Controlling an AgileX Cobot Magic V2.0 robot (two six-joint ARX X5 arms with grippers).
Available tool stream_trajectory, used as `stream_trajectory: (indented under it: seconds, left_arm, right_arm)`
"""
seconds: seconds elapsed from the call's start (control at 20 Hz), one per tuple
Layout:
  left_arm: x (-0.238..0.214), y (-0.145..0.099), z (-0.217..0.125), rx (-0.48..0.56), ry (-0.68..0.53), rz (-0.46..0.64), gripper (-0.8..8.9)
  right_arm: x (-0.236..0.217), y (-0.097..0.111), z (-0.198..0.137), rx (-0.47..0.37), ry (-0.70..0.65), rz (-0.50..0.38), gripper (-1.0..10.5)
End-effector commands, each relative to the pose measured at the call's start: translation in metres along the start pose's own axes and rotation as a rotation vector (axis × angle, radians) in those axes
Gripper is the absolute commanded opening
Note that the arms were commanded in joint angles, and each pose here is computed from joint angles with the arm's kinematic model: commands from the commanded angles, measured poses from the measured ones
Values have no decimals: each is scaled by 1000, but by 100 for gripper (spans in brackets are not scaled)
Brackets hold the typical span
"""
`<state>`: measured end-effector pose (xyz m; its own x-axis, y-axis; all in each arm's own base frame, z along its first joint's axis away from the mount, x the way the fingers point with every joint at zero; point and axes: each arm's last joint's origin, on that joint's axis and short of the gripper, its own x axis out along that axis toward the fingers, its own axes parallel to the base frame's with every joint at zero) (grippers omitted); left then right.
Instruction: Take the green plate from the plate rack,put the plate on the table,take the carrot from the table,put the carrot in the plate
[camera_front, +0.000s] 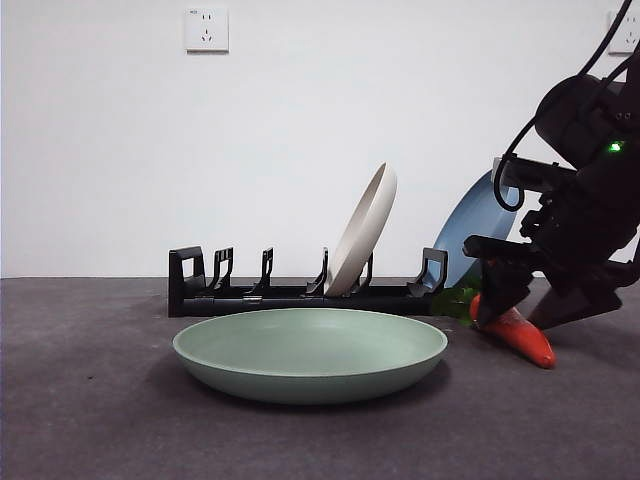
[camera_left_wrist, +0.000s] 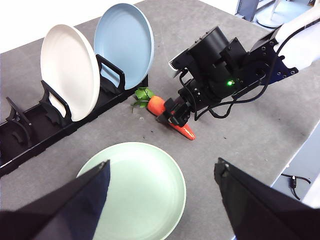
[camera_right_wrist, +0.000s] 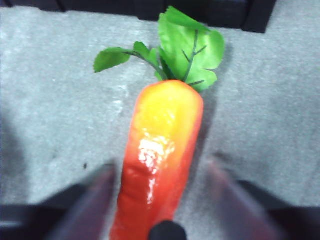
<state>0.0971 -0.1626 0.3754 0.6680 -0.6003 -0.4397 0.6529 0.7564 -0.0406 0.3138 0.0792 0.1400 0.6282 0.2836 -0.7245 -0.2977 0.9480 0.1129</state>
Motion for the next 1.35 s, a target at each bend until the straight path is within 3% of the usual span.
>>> stream_trajectory:
  seconds: [0.05, 0.4, 0.5, 0.65, 0.8, 0.95, 1.35]
  left_arm:
    - [1, -1, -1, -6, -1, 0, 355]
    - [1, 0, -2, 0, 15, 3, 355]
    - [1, 0, -2, 0, 15, 3, 355]
    - [1, 0, -2, 0, 15, 3, 355]
    - [1, 0, -3, 0, 17, 2, 355]
    - [1, 0, -3, 3, 26, 4, 355]
    - [0, 1, -6, 12, 54, 10, 354]
  right_arm:
    - [3, 0, -1, 7, 3, 4, -17]
    - [-14, 10, 4, -7, 11, 46, -13]
    - [-36, 28, 10, -42, -3, 103, -13]
    - [-67, 73, 14, -149, -50, 207, -13]
    - [-63, 114, 2, -199, -18, 298, -13]
    - [-43, 140, -10, -250, -24, 290, -13]
    - [0, 150, -28, -234, 2, 302, -12]
